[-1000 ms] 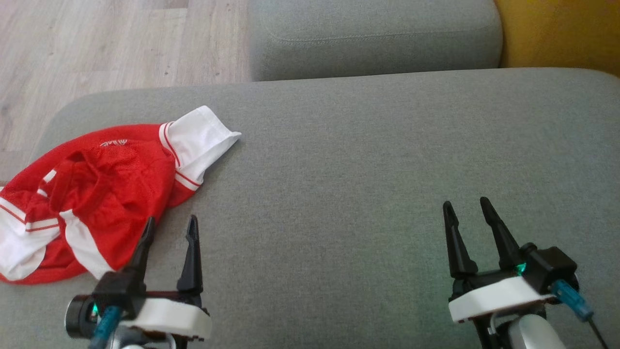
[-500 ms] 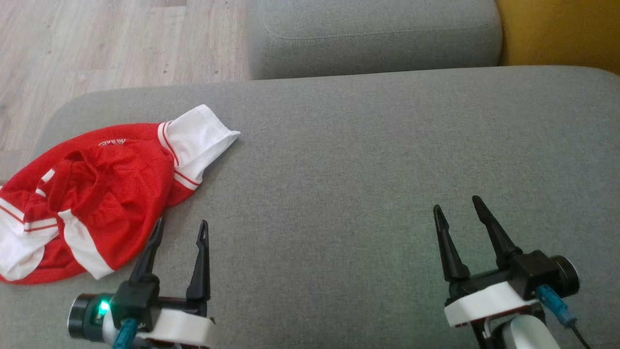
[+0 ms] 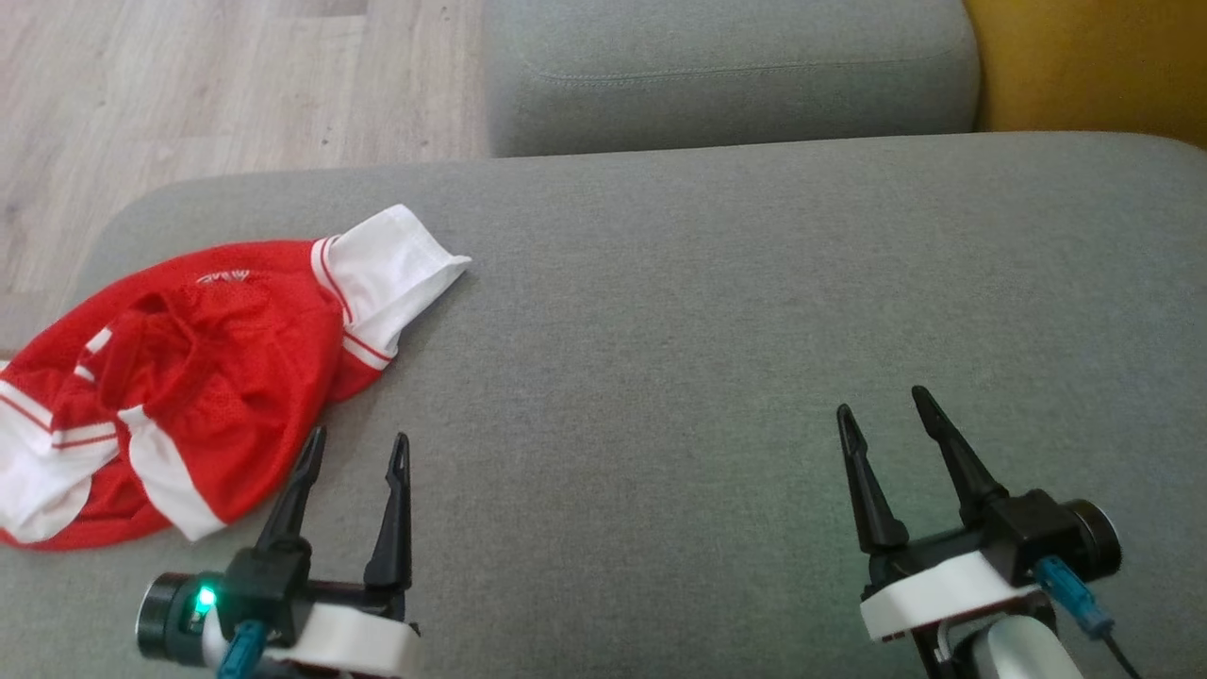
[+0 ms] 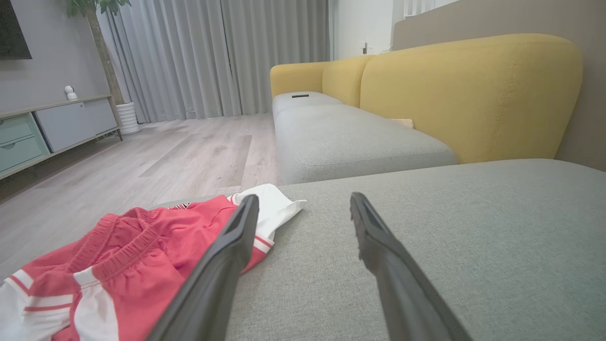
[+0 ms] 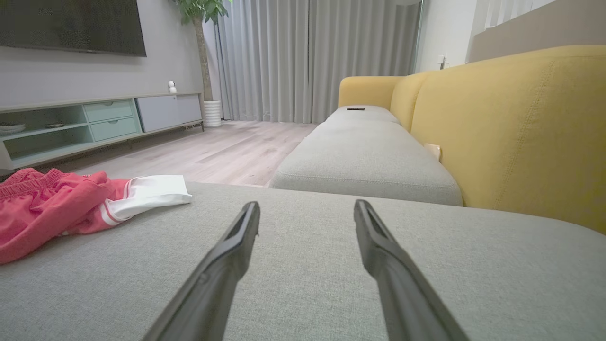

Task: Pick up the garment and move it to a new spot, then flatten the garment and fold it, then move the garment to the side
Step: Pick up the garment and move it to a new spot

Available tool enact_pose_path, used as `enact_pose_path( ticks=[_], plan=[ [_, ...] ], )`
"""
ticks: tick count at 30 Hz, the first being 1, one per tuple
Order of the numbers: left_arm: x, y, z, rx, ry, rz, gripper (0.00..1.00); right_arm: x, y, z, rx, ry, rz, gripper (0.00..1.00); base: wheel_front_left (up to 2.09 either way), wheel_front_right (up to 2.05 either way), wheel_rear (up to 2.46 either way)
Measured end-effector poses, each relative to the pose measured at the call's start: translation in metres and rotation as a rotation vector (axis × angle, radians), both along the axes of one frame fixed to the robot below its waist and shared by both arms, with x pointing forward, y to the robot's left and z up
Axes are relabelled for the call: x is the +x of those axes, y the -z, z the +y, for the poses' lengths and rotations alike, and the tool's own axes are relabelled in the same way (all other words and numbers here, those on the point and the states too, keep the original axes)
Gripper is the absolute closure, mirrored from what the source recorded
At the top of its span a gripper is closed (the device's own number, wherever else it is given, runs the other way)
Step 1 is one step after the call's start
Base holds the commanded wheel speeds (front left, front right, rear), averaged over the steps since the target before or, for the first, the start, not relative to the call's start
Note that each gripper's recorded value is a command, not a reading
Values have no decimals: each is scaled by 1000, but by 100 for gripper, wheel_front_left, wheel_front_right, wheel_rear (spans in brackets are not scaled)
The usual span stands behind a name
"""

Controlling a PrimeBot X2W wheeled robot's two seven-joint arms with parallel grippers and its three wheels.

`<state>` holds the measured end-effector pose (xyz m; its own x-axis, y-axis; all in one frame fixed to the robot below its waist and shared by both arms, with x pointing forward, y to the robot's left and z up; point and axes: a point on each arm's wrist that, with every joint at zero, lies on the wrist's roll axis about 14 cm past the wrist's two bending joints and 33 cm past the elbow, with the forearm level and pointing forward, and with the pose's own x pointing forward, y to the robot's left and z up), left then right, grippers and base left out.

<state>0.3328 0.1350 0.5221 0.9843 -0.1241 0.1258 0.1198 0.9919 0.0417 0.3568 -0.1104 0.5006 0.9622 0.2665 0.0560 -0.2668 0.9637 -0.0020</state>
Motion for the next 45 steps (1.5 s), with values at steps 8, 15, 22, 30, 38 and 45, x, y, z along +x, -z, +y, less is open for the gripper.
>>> enact_pose_path(
  ticks=[8, 15, 22, 30, 38, 45],
  plan=[
    [-7, 3, 20, 17, -68, 8, 0, 5, 1, 22, -6, -68, 1, 0, 0, 0, 0],
    [-25, 7, 54, 20, -199, 19, 0, 11, -1, 53, -5, -163, -4, 0, 0, 0, 0],
    [-48, 7, 91, 34, -340, 19, 0, 14, 0, 88, -6, -270, -3, 0, 0, 0, 0],
    [-82, 14, 122, 39, -472, 46, 0, 11, 4, 120, -9, -368, 10, 0, 0, 0, 0],
    [-53, -32, 135, 138, -421, -75, 0, 18, 22, 124, -38, -385, 47, 0, 0, 0, 0],
    [30, -27, 155, 178, -293, 60, 0, 41, 38, 125, -67, -391, 60, 0, 0, 0, 0]
  ],
)
